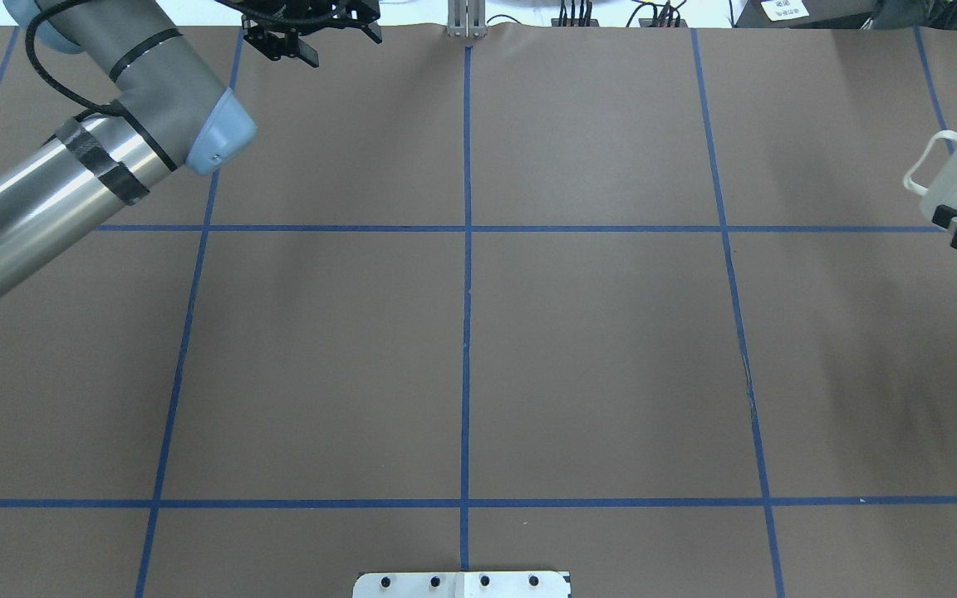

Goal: Left arm hands cup to right arm to dump lemon

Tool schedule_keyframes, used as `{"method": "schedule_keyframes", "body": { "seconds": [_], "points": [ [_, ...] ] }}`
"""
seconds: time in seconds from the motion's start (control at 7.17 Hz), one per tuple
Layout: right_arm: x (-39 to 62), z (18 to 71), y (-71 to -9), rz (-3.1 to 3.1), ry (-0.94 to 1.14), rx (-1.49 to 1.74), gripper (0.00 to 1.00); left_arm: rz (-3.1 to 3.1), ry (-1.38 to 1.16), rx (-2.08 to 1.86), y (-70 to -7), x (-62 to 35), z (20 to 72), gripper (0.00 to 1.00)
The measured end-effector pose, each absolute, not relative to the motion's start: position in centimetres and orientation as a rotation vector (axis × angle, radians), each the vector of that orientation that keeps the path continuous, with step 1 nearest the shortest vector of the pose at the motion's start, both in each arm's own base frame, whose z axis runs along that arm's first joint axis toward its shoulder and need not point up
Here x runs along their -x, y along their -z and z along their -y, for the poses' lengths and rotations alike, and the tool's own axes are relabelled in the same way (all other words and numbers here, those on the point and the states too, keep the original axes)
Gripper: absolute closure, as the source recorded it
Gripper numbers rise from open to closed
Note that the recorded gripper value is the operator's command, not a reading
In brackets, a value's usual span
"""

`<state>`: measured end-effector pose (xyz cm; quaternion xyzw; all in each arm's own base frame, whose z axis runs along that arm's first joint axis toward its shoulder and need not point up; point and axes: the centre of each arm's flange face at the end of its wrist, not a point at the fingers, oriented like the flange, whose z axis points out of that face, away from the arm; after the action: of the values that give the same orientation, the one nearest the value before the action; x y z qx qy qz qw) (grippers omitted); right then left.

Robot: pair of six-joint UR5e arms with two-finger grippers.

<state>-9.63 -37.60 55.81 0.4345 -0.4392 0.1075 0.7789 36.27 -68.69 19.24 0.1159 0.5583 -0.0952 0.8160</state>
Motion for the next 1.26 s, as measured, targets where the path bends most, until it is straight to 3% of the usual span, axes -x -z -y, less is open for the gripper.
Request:
{"method": "schedule_keyframes", "body": {
  "seconds": [0.42, 1.26],
  "points": [
    [2.5, 32.5, -64.6, 1.222, -0.399, -0.825, 0.74, -1.188, 0.192, -0.259, -20.1, -35.0, 67.0, 0.00],
    [-3.8, 23.9, -71.2, 1.527, -0.754, -0.609, 0.74, -1.191, 0.186, -0.258, -19.9, -35.2, 66.5, 0.00]
  ]
}}
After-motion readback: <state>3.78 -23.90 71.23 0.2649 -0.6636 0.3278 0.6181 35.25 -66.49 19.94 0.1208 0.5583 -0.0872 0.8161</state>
